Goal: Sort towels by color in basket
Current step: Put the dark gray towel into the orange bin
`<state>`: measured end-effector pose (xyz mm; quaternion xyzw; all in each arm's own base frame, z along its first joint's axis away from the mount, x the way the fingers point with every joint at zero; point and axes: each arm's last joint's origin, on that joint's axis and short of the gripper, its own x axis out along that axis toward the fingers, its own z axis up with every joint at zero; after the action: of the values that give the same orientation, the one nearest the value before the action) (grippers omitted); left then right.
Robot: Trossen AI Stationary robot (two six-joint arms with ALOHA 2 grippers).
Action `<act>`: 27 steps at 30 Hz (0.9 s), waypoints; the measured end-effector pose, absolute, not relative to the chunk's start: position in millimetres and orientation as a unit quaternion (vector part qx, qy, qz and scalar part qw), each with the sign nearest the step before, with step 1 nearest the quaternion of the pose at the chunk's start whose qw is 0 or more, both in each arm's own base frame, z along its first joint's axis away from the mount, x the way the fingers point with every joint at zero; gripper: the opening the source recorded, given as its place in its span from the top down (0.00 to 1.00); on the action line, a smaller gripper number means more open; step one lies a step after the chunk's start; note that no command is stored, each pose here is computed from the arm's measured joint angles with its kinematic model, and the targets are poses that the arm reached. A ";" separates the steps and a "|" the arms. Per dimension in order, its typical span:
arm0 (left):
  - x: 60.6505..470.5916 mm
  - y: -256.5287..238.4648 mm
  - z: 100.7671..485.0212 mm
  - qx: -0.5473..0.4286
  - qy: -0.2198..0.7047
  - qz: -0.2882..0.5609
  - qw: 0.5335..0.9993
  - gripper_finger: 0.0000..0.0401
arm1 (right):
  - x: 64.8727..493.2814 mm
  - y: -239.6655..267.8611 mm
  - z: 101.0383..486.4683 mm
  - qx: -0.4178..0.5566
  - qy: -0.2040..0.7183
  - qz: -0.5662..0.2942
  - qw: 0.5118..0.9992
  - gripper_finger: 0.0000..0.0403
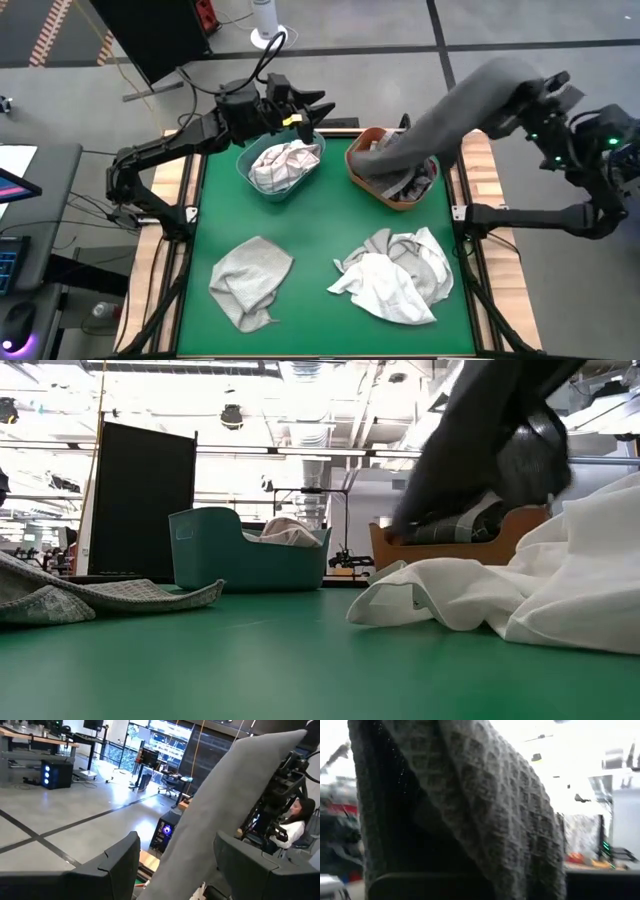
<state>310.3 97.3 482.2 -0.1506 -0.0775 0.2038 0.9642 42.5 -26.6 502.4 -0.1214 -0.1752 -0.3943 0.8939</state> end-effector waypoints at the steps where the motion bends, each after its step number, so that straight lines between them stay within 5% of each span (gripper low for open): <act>1: 310.3 97.4 481.9 -0.151 -0.076 0.204 0.964 0.40 | 43.5 -27.5 500.0 -0.120 -0.160 -0.404 0.893 0.93; 10: 310.5 97.4 481.3 -0.153 -0.074 0.204 0.964 0.40 | 71.2 -34.1 479.3 -0.085 -0.058 -0.359 0.928 0.93; 19: 310.5 97.4 481.4 -0.158 -0.075 0.204 0.963 0.40 | 150.5 -62.5 424.0 0.020 0.132 -0.363 0.922 0.92; 27: 312.7 95.7 478.7 -0.183 -0.070 0.201 0.960 0.40 | 222.3 -98.2 408.9 0.003 0.091 -0.378 0.921 0.92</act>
<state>312.7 95.7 478.7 -0.1828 -0.0702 0.2006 0.9599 222.3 -98.2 408.9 0.0028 0.0914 -0.3779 0.9213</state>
